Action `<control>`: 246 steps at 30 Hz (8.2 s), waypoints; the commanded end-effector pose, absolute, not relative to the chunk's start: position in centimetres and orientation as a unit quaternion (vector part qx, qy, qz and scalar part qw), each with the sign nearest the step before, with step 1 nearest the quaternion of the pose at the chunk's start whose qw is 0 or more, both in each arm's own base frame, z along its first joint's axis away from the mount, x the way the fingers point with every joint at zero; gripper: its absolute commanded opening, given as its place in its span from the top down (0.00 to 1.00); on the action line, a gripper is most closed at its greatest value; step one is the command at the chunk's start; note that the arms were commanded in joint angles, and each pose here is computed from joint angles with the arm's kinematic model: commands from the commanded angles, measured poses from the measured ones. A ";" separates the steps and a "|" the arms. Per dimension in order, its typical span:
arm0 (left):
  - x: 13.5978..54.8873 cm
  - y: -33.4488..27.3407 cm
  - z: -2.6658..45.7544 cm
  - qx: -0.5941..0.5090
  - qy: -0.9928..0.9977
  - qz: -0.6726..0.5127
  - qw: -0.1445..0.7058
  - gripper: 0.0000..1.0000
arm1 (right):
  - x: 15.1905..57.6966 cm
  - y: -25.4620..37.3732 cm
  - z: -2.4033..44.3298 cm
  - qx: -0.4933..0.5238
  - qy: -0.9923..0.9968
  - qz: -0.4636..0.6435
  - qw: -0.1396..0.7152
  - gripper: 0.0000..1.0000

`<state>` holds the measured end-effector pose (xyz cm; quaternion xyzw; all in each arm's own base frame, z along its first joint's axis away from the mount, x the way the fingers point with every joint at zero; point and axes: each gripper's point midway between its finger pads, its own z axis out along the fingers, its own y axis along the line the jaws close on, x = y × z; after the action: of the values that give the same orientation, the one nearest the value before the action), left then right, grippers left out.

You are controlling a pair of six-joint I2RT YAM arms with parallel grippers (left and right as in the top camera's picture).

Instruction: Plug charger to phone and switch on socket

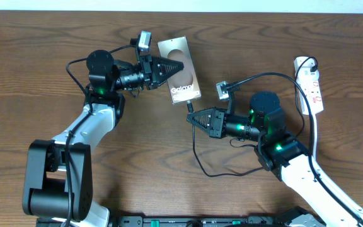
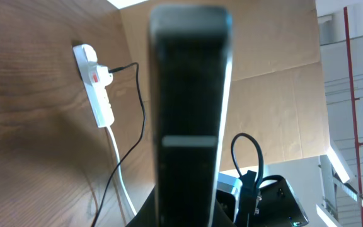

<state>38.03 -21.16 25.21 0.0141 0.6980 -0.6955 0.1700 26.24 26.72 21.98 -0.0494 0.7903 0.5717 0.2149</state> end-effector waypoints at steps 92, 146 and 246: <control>38.2 -19.4 26.9 0.035 0.687 -0.698 0.196 0.92 | 25.3 28.9 21.7 -0.138 0.745 0.632 0.159 0.99; 38.7 -19.3 27.0 0.025 0.686 -0.697 0.206 0.93 | 26.7 28.9 22.0 -0.111 0.749 0.624 0.191 0.99; 38.0 -19.4 26.9 0.047 0.688 -0.698 0.196 0.93 | 27.4 28.9 22.2 -0.088 0.751 0.625 0.197 0.99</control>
<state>38.43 -19.31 26.02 0.0223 0.6911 -0.6966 0.1916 26.79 28.82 21.78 -0.0955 0.7509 0.6272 0.1831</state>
